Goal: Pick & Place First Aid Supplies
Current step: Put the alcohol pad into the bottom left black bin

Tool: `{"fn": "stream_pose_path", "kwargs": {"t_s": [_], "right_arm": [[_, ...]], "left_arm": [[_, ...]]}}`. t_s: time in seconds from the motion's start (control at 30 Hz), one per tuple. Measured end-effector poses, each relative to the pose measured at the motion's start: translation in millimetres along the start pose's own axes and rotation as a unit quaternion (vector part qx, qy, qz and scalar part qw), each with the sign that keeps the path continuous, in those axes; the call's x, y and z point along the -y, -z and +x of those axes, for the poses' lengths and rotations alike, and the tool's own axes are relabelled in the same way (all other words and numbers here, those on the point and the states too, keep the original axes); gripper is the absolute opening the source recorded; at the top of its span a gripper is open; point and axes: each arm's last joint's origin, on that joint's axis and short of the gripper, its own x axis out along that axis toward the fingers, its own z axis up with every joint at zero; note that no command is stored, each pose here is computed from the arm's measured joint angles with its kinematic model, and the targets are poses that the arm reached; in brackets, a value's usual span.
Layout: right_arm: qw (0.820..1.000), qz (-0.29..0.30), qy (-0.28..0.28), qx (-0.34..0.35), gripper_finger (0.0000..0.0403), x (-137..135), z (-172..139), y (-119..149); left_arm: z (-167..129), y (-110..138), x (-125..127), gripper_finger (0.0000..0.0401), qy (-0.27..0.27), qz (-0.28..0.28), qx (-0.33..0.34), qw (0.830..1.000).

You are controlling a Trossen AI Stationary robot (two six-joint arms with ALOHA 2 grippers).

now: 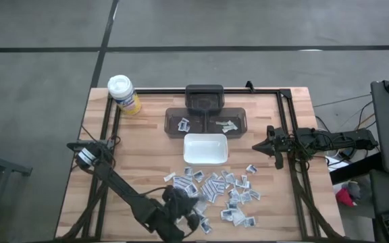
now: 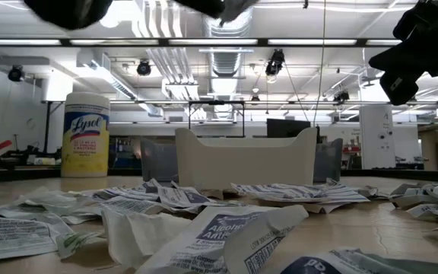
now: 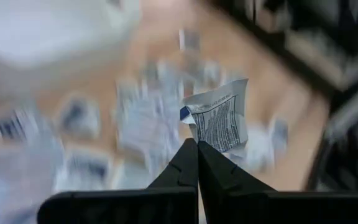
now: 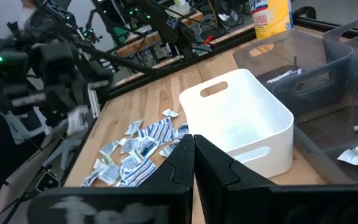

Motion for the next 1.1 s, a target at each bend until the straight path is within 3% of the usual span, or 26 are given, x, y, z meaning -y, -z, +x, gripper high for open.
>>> {"fn": "stream_pose_path", "kwargs": {"t_s": [0.13, 0.27, 0.37, 0.53, 0.63, 0.87, 1.1], "right_arm": [[1.000, 0.000, 0.000, 0.000, 0.0008, 0.0, 0.0, -0.1], [1.000, 0.000, 0.000, 0.000, 0.0008, 0.0, 0.0, 0.0], [1.000, 0.000, 0.000, 0.000, 0.0008, 0.0, 0.0, 0.0], [1.000, -0.002, 0.000, -0.001, 0.0008, 0.1, 0.0, 0.1], [1.000, -0.008, 0.001, -0.001, 0.0008, 0.1, 0.0, 0.1], [1.000, -0.010, 0.002, -0.001, 0.0008, 0.1, 0.0, 0.1], [1.000, -0.010, 0.002, -0.001, 0.0008, 0.2, 0.0, 0.2]], "left_arm": [[1.6, -12.0, 1.3, 0.0000, -0.022, -0.008, 0.107, 0.994], [13.0, -28.0, -2.7, 0.0000, -0.057, 0.003, 0.161, 0.985], [26.7, -43.5, -8.3, 0.0000, -0.093, 0.055, 0.151, 0.983], [50.7, -77.9, -20.1, 0.0000, -0.156, 0.185, 0.067, 0.968], [61.9, -102.5, -29.9, 0.0000, -0.197, 0.254, 0.025, 0.947], [80.0, -159.5, -61.4, 0.0000, -0.297, 0.384, -0.054, 0.872], [113.2, -202.8, -102.6, 0.0000, -0.321, 0.447, -0.168, 0.818]]}}
